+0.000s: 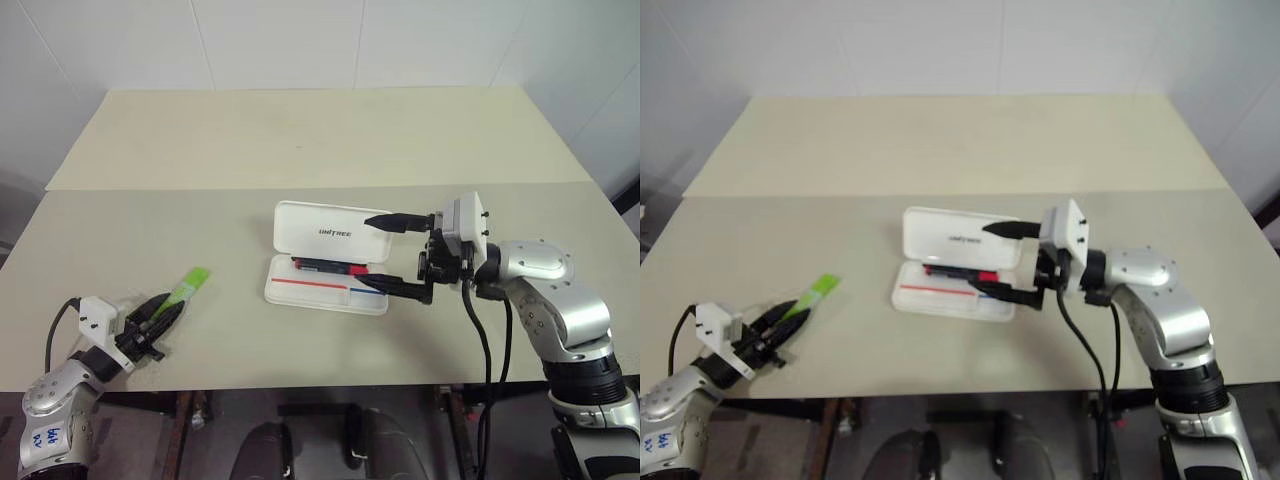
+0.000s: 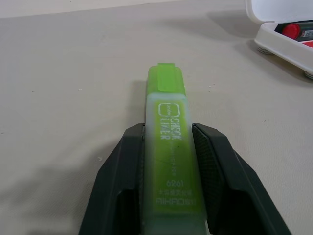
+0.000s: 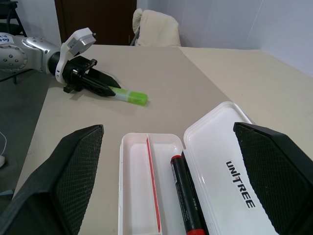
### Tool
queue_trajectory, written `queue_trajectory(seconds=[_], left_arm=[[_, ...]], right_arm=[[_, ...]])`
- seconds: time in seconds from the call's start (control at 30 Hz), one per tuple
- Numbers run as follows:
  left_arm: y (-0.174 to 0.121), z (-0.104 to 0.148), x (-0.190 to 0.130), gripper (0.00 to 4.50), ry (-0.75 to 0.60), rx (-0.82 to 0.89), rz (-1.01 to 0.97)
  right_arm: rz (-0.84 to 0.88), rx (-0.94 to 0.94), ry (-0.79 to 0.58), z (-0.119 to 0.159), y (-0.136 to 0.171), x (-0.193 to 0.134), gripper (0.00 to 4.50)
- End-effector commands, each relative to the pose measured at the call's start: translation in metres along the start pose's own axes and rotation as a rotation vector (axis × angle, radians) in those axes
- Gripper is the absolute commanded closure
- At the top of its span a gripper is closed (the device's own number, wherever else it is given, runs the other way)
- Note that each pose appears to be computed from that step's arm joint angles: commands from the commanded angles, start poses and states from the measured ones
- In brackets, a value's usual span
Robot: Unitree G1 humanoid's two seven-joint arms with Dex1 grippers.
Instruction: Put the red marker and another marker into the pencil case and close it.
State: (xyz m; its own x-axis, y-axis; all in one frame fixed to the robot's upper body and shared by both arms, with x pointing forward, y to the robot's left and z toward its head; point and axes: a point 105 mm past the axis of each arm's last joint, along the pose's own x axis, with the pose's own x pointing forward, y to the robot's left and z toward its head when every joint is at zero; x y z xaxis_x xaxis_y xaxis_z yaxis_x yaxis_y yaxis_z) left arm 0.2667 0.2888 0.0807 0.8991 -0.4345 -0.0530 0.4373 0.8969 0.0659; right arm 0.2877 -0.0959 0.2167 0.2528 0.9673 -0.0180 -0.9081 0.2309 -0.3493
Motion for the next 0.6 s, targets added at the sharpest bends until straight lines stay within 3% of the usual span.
queue_trajectory(seconds=[0.03,0.37,0.6], left_arm=[[-0.011,0.003,0.006,3.47,-0.010,-0.038,-0.051],[-0.039,0.074,0.045,3.47,-0.207,0.049,-0.282],[-0.066,0.087,0.062,3.47,-0.096,0.203,-0.611]], right_arm=[[-0.025,-0.055,-0.035,0.015,-0.002,-0.006,0.00],[-0.034,-0.056,-0.027,0.012,-0.004,-0.003,0.00],[-0.075,-0.056,-0.013,0.010,-0.006,-0.008,0.00]])
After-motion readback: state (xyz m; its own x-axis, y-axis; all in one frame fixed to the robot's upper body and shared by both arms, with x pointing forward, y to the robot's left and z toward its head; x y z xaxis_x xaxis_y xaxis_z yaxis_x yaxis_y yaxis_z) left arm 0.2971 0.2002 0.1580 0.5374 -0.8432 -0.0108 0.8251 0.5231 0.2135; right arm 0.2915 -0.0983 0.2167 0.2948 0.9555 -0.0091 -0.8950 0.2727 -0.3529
